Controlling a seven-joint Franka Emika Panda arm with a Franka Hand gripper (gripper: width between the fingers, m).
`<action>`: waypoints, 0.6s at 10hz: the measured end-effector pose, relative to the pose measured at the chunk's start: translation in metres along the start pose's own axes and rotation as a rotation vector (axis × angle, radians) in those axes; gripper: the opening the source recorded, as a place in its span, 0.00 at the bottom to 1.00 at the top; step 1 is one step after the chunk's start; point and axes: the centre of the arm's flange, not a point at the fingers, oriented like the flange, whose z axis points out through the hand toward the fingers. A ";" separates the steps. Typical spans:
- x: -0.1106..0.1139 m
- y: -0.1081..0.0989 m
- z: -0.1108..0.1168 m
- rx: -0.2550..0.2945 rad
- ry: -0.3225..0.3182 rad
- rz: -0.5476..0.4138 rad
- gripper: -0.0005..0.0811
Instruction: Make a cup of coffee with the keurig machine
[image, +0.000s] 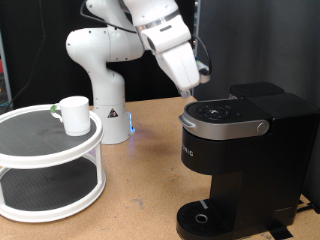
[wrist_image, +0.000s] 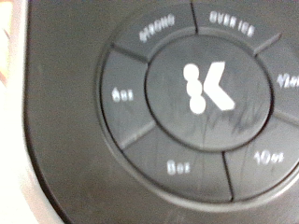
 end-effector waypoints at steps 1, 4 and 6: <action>0.002 -0.003 -0.006 0.003 0.005 -0.004 0.01; 0.006 -0.007 -0.018 0.001 0.008 0.002 0.01; 0.006 -0.007 -0.017 -0.001 0.005 0.005 0.01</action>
